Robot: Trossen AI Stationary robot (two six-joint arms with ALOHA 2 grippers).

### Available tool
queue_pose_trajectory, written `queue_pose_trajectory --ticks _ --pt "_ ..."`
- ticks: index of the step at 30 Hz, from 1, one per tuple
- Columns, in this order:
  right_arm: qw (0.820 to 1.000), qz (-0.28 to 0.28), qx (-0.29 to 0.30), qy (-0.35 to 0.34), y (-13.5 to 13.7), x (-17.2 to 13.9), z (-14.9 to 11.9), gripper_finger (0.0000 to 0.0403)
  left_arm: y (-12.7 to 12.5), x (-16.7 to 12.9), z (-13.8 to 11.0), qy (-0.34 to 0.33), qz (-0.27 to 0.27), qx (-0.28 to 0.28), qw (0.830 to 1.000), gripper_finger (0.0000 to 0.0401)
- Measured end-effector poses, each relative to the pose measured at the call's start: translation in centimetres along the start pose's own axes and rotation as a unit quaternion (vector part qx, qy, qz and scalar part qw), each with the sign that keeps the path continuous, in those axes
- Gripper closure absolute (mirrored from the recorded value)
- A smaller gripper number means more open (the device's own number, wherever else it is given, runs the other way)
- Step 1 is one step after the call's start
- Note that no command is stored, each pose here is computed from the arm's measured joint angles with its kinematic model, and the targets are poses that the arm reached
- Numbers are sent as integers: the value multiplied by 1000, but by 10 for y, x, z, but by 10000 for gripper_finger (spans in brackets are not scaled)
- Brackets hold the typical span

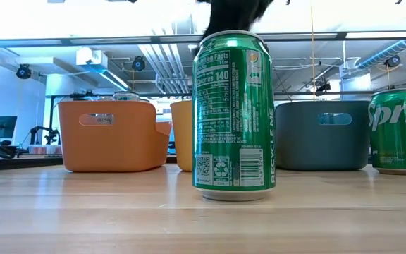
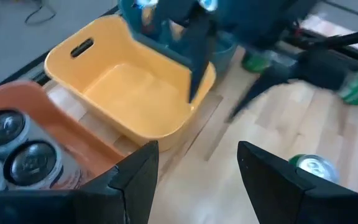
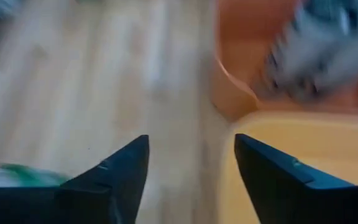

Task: Sort soda cans
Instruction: Put the green soda can into the yellow bin

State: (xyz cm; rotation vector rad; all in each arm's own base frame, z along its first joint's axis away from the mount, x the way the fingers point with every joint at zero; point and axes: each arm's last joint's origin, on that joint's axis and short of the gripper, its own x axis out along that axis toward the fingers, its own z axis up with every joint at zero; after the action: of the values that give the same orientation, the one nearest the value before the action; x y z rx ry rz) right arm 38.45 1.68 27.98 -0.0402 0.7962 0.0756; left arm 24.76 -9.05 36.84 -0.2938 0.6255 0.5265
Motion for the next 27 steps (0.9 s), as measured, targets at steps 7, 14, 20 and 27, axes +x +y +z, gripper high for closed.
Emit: queue_pose_trajectory --ticks 7,14,20,27 --pt "998 23 23 -50 66 -44 10 98 -8 -8 6 -62 -1 38 997 196" --pt "998 4 59 -28 140 -41 -10 24 -20 -11 22 -118 -54 66 989 170" --pt "998 -10 58 4 157 -12 -24 4 -20 -37 44 -130 -89 50 986 131" --pt "997 -24 52 50 160 21 -39 3 -8 -75 53 -78 -111 25 990 109"
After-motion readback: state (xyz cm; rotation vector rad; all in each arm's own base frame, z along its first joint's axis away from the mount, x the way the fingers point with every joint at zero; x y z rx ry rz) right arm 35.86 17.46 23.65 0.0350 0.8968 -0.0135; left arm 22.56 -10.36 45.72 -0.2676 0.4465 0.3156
